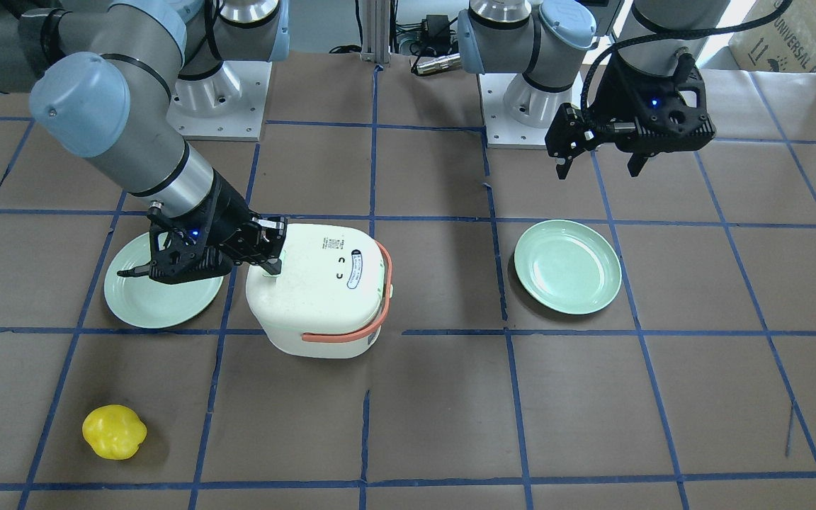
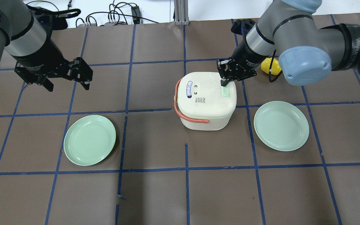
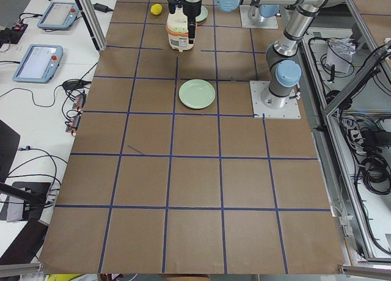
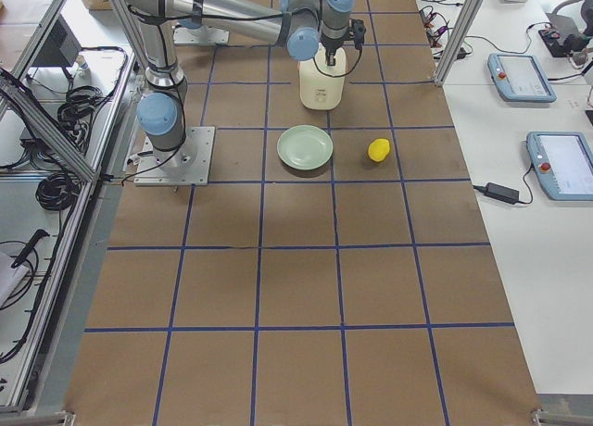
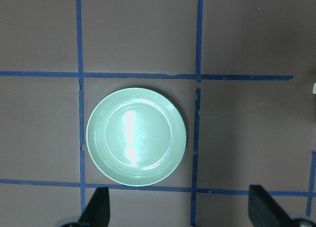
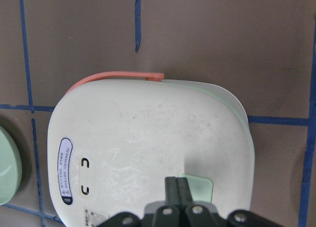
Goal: Press rice cooker button
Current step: 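Press down on the green button with the closed right gripper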
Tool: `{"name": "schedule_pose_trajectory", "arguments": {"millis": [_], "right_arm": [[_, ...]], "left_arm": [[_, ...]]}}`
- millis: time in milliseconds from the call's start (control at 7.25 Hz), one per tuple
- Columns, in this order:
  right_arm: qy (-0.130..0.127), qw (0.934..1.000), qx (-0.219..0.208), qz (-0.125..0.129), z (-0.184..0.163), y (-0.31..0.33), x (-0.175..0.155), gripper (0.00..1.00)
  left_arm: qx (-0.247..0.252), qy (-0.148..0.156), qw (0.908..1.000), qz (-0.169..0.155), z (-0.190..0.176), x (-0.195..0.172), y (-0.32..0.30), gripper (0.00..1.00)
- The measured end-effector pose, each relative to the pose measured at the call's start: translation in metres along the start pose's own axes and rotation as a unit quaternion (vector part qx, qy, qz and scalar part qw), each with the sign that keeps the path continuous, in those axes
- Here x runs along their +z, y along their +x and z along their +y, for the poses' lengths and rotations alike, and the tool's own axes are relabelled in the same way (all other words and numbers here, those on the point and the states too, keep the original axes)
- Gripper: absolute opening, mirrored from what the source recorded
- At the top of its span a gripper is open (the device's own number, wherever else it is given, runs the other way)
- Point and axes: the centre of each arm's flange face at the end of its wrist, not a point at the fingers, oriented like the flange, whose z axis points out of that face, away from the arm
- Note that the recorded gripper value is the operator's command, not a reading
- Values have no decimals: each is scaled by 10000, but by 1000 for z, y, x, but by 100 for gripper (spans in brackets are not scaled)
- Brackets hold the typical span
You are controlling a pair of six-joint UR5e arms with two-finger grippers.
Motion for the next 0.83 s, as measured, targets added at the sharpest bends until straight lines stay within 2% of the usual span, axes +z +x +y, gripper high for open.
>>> {"name": "schedule_pose_trajectory", "arguments": {"millis": [828], "right_arm": [[-59, 10000, 7, 0, 7, 3, 5, 8]], "left_arm": [[0, 0, 10000, 0, 0, 0, 0, 100]]}}
